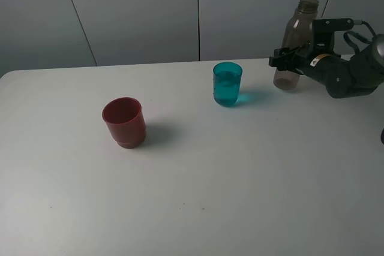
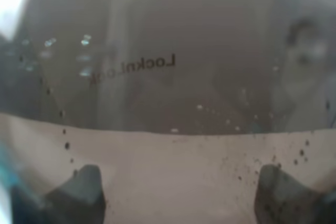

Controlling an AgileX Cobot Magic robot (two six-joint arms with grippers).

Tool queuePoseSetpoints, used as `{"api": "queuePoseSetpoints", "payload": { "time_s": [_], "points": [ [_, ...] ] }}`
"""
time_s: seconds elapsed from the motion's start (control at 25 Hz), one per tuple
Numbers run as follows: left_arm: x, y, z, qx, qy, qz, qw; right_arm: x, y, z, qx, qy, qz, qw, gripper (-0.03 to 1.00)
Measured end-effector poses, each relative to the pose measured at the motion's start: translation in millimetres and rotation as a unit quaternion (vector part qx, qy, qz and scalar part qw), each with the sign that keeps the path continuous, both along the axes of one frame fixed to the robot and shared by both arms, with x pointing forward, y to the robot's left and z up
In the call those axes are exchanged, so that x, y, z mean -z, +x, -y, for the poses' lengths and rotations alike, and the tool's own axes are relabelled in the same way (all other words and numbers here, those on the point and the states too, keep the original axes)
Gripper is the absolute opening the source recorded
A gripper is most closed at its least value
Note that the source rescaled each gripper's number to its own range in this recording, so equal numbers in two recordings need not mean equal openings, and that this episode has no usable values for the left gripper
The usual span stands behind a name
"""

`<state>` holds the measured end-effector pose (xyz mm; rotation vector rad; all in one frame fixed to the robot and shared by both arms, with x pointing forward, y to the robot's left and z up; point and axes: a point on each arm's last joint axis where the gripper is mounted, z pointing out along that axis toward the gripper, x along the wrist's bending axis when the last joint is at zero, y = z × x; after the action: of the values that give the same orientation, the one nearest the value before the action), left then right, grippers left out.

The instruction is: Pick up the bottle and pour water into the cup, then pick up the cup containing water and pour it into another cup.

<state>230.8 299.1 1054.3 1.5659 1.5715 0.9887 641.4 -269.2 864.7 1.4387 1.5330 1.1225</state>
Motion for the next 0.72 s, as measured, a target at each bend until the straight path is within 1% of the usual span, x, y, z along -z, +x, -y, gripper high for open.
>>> {"api": "queuePoseSetpoints", "payload": {
  "time_s": [0.2, 0.6, 0.64, 0.68, 0.72],
  "points": [
    [0.0, 0.0, 0.0, 0.000, 0.000, 0.000, 1.000, 8.8, -0.9, -0.6, -0.005, -0.002, -0.010, 1.000, 0.00],
    [0.0, 0.0, 0.0, 0.000, 0.000, 0.000, 1.000, 9.4, -0.9, -0.7, -0.005, -0.001, -0.010, 1.000, 0.00],
    [0.0, 0.0, 0.0, 0.000, 0.000, 0.000, 1.000, 9.4, -0.9, -0.7, -0.004, 0.000, -0.010, 1.000, 0.03],
    [0.0, 0.0, 0.0, 0.000, 0.000, 0.000, 1.000, 9.5, -1.0, -0.7, -0.004, 0.000, -0.011, 1.000, 0.21],
    [0.0, 0.0, 0.0, 0.000, 0.000, 0.000, 1.000, 9.7, -1.0, -0.7, -0.004, 0.001, -0.012, 1.000, 0.48]
  ]
}}
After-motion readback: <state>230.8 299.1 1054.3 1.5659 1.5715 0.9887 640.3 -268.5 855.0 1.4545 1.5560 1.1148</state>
